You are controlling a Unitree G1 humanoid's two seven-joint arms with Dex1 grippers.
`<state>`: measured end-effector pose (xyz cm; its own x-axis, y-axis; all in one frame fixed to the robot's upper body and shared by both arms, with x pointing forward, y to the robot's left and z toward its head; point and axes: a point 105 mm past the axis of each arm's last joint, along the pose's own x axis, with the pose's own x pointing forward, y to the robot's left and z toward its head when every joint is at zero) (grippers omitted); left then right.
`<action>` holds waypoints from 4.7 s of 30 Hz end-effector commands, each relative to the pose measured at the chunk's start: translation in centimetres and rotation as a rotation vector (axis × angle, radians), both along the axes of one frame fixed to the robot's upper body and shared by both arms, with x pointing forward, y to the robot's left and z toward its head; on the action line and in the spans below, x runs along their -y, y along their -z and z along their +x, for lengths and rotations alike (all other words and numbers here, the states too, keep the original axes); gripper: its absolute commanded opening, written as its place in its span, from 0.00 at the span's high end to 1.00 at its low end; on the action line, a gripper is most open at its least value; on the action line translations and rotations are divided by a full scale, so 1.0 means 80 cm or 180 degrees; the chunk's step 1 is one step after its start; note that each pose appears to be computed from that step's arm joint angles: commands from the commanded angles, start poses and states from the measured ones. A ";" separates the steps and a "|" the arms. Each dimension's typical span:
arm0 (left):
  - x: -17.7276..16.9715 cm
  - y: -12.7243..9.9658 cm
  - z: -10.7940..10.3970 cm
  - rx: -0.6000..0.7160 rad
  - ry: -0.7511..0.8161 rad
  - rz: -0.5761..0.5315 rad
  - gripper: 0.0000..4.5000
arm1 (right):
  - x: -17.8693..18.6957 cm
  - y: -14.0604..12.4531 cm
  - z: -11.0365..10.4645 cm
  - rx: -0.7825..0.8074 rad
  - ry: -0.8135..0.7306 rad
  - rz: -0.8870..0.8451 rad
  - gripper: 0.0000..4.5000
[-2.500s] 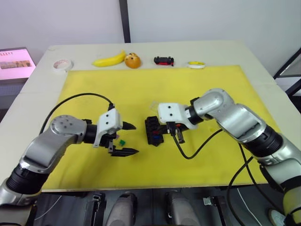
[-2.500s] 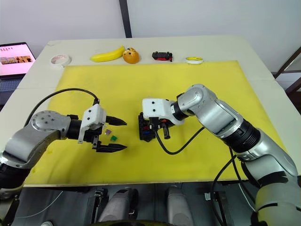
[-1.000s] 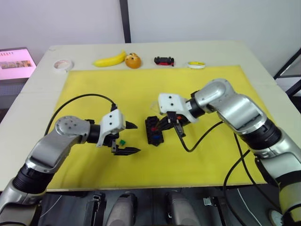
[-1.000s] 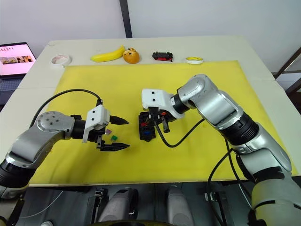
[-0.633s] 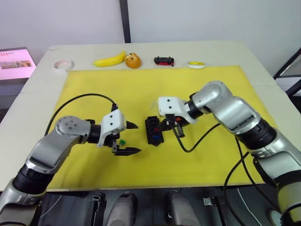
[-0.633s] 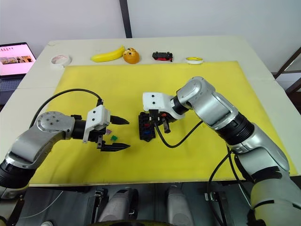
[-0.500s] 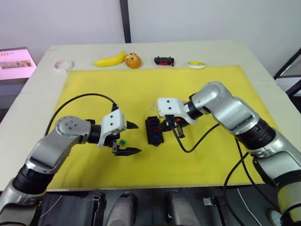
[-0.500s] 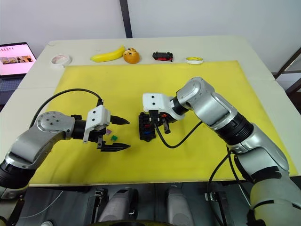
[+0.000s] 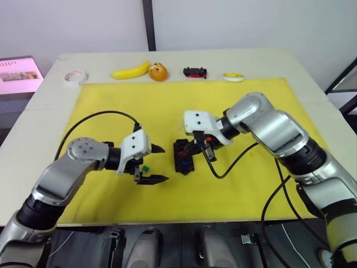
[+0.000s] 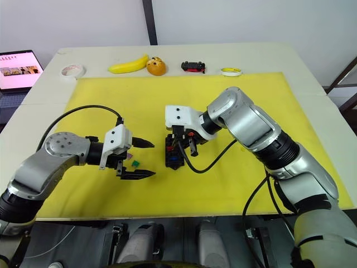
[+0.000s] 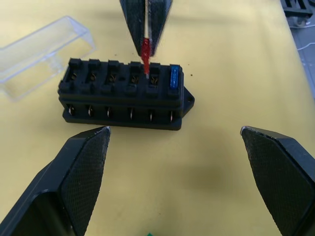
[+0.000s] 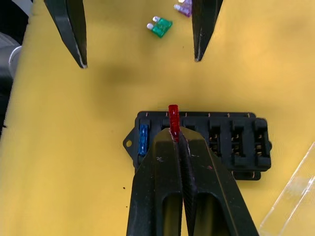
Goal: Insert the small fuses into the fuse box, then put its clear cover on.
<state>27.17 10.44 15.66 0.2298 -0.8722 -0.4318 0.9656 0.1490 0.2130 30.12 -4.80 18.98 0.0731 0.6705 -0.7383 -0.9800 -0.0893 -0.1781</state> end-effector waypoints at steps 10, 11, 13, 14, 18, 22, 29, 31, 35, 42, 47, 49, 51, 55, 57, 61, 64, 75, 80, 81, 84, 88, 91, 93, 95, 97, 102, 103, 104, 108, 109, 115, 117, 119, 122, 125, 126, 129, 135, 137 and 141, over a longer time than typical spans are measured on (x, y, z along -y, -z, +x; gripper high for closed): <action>0.006 -0.007 -0.002 0.0099 0.0062 -0.0025 0.01 | 0.002 0.001 -0.001 0.0131 0.0028 -0.0056 1.00; 0.005 -0.007 -0.002 0.0098 0.0060 -0.0024 0.01 | 0.002 0.002 -0.002 0.0126 0.0024 -0.0062 1.00; 0.005 -0.007 -0.002 0.0099 0.0057 -0.0021 0.01 | 0.002 0.004 -0.003 0.0123 0.0013 -0.0071 1.00; 0.005 -0.007 -0.002 0.0099 0.0056 -0.0020 0.01 | 0.002 0.004 -0.003 0.0121 0.0012 -0.0071 1.00; 0.004 -0.005 -0.002 0.0097 0.0052 -0.0013 0.01 | 0.001 0.007 -0.002 0.0130 0.0027 -0.0077 1.00; 0.003 -0.004 -0.001 0.0095 0.0049 -0.0012 0.01 | 0.004 0.009 0.001 0.0144 0.0058 -0.0093 1.00; 0.002 -0.002 0.000 0.0096 0.0046 -0.0013 0.01 | 0.008 0.012 0.003 0.0140 0.0076 -0.0132 1.00; 0.002 -0.001 0.000 0.0099 0.0048 -0.0014 0.01 | 0.009 0.014 0.003 0.0137 0.0079 -0.0149 1.00; 0.002 0.000 0.000 0.0105 0.0046 -0.0014 0.01 | 0.010 0.017 0.004 0.0140 0.0091 -0.0175 1.00; 0.001 0.002 -0.001 0.0103 0.0050 -0.0016 0.01 | 0.010 0.020 0.009 0.0168 0.0138 -0.0180 1.00; 0.001 0.002 -0.001 0.0104 0.0051 -0.0015 0.01 | 0.010 0.019 0.010 0.0175 0.0142 -0.0175 1.00; 0.001 0.002 -0.001 0.0104 0.0051 -0.0015 0.01 | 0.009 0.017 0.010 0.0171 0.0142 -0.0163 1.00; 0.001 0.002 -0.001 0.0105 0.0050 -0.0014 0.01 | 0.008 0.015 0.010 0.0165 0.0140 -0.0147 1.00; 0.001 0.003 -0.001 0.0110 0.0053 -0.0014 0.01 | 0.007 0.012 0.010 0.0176 0.0136 -0.0131 1.00; 0.002 0.003 -0.001 0.0114 0.0053 -0.0013 0.01 | 0.007 0.009 0.010 0.0174 0.0141 -0.0108 1.00; 0.002 0.003 -0.001 0.0118 0.0053 -0.0012 0.01 | 0.007 0.006 0.012 0.0198 0.0154 -0.0097 1.00; 0.003 0.003 -0.001 0.0121 0.0057 -0.0012 0.01 | 0.007 0.006 0.013 0.0205 0.0163 -0.0099 1.00; 0.004 0.003 -0.002 0.0121 0.0068 -0.0015 0.01 | 0.001 -0.003 0.009 0.0169 0.0119 -0.0032 1.00; 0.004 0.002 -0.002 0.0124 0.0067 -0.0018 0.01 | -0.001 -0.012 0.007 0.0164 0.0105 0.0021 1.00; 0.004 0.002 -0.002 0.0125 0.0066 -0.0018 0.01 | -0.001 -0.012 0.007 0.0173 0.0106 0.0020 1.00; 0.005 0.002 -0.002 0.0127 0.0066 -0.0020 0.01 | 0.001 -0.009 0.009 0.0200 0.0119 -0.0023 1.00; 0.005 0.001 -0.002 0.0128 0.0064 -0.0021 0.01 | 0.005 0.002 0.010 0.0181 0.0128 -0.0084 1.00; 0.005 0.001 -0.002 0.0126 0.0062 -0.0024 0.01 | 0.007 0.009 0.009 0.0160 0.0129 -0.0118 1.00; 0.005 0.001 -0.002 0.0124 0.0061 -0.0025 0.01 | 0.007 0.011 0.009 0.0150 0.0136 -0.0128 1.00; 0.005 0.001 -0.002 0.0123 0.0061 -0.0024 0.01 | 0.007 0.012 0.009 0.0144 0.0134 -0.0128 1.00; 0.005 0.001 -0.002 0.0122 0.0060 -0.0023 0.01 | 0.006 0.012 0.009 0.0139 0.0129 -0.0126 1.00; 0.005 0.000 -0.002 0.0123 0.0062 -0.0023 0.01 | 0.006 0.013 0.009 0.0141 0.0142 -0.0125 1.00; 0.005 0.000 -0.002 0.0122 0.0062 -0.0022 0.01 | 0.006 0.013 0.009 0.0142 0.0143 -0.0125 1.00; 0.005 0.000 -0.002 0.0122 0.0061 -0.0022 0.01 | 0.006 0.013 0.009 0.0143 0.0144 -0.0125 1.00; 0.005 0.000 -0.002 0.0126 0.0062 -0.0021 0.01 | 0.006 0.015 0.010 0.0143 0.0157 -0.0139 1.00; 0.005 0.000 -0.002 0.0126 0.0062 -0.0021 0.01 | 0.007 0.016 0.010 0.0142 0.0159 -0.0147 1.00; 0.005 -0.001 -0.002 0.0130 0.0058 -0.0019 0.01 | 0.007 0.022 0.010 0.0128 0.0155 -0.0190 1.00; 0.005 -0.001 -0.002 0.0130 0.0056 -0.0020 0.01 | 0.007 0.023 0.011 0.0121 0.0168 -0.0205 1.00; 0.005 -0.001 -0.001 0.0131 0.0055 -0.0019 0.01 | 0.007 0.025 0.012 0.0123 0.0182 -0.0229 1.00; 0.005 -0.001 -0.001 0.0131 0.0053 -0.0020 0.01 | 0.008 0.027 0.012 0.0126 0.0194 -0.0255 1.00; 0.005 -0.001 -0.002 0.0129 0.0054 -0.0021 0.01 | 0.008 0.028 0.012 0.0127 0.0195 -0.0272 1.00; 0.005 -0.001 -0.002 0.0128 0.0055 -0.0020 0.01 | 0.008 0.028 0.012 0.0128 0.0193 -0.0274 1.00; 0.005 -0.001 -0.002 0.0129 0.0055 -0.0020 0.01 | 0.007 0.028 0.011 0.0127 0.0185 -0.0273 1.00; 0.005 -0.001 -0.002 0.0134 0.0057 -0.0017 0.01 | 0.005 0.019 0.009 0.0131 0.0151 -0.0203 1.00; 0.005 -0.001 -0.002 0.0134 0.0057 -0.0018 0.01 | 0.004 0.015 0.010 0.0143 0.0150 -0.0177 1.00; 0.006 -0.001 -0.002 0.0138 0.0061 -0.0017 0.01 | 0.003 0.006 0.012 0.0168 0.0164 -0.0123 1.00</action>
<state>27.27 10.47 15.02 0.2357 -0.8743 -0.4243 0.9637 0.1539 0.2182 30.96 -5.42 17.18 0.1244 0.6178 -0.7764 -0.9810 -0.0406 -0.1896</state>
